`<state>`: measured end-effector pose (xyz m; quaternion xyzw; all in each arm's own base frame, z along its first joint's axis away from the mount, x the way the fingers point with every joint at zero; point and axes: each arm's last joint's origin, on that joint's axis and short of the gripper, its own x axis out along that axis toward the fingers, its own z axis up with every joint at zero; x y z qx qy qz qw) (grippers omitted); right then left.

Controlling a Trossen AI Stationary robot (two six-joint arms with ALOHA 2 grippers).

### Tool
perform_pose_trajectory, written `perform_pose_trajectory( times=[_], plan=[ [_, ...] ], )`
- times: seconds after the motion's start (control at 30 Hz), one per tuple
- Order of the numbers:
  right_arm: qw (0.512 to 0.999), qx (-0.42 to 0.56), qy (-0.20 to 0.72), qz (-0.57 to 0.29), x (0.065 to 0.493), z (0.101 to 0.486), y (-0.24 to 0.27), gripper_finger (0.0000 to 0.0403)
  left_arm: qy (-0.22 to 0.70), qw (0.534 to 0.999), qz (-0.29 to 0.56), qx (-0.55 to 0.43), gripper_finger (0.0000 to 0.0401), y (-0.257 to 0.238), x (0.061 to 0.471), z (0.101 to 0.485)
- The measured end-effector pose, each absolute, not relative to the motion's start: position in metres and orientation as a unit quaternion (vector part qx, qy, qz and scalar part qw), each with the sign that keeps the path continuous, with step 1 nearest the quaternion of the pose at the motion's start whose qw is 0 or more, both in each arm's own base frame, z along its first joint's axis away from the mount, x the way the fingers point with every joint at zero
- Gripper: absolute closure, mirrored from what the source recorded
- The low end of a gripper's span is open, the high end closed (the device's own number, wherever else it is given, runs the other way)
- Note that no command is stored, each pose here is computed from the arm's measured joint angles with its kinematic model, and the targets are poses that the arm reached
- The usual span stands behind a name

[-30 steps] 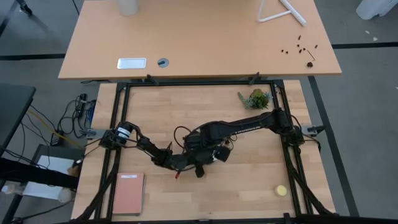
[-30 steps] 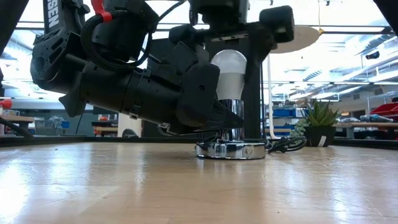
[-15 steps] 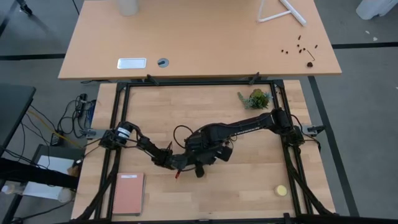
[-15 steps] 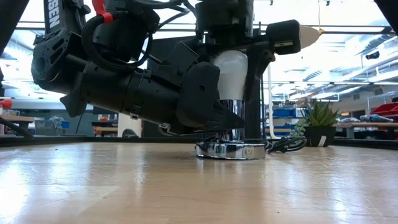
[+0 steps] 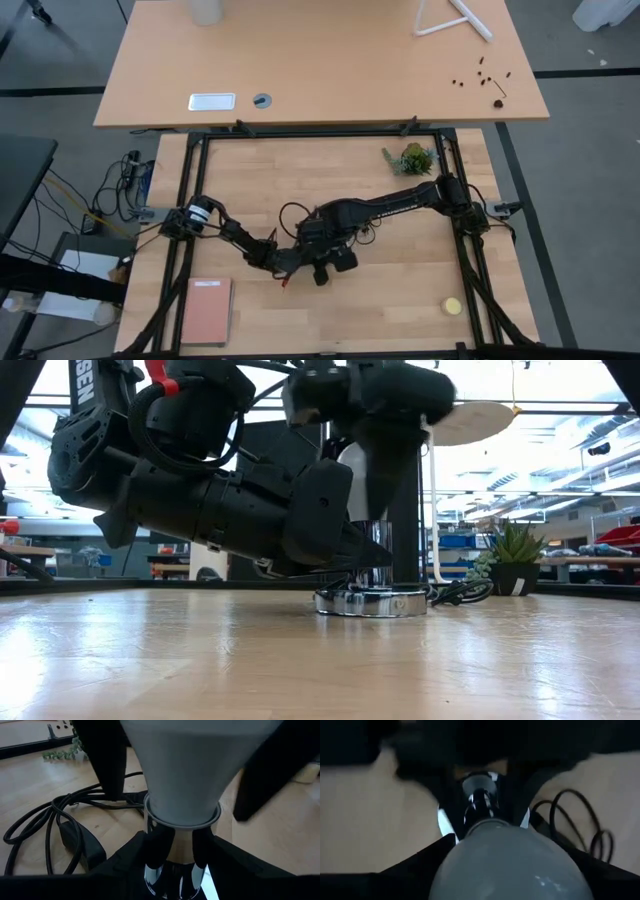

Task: Screw lightbulb
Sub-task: Insert the lightbulb into the silver lamp

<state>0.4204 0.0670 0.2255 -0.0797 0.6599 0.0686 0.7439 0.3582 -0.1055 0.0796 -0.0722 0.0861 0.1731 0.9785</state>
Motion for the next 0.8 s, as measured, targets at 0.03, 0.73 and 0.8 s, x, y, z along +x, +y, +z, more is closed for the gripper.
perform_pose_trajectory(
  times=[0.03, 0.73, 0.8],
  plan=[
    [0.75, -0.053, 0.657, 0.046, 0.422, 0.226, 0.067, 0.012, 0.086, 0.978, 0.173, -0.072, 0.0217, -0.106, 0.358, 0.08],
    [0.766, -0.094, 0.631, 0.085, 0.427, 0.24, 0.068, 0.0029, 0.085, 0.979, 0.172, -0.074, 0.0217, -0.106, 0.358, 0.08],
    [0.755, -0.153, 0.623, 0.133, 0.427, 0.24, 0.068, 0.0018, 0.085, 0.979, 0.172, -0.074, 0.0217, -0.106, 0.358, 0.08]
  ],
)
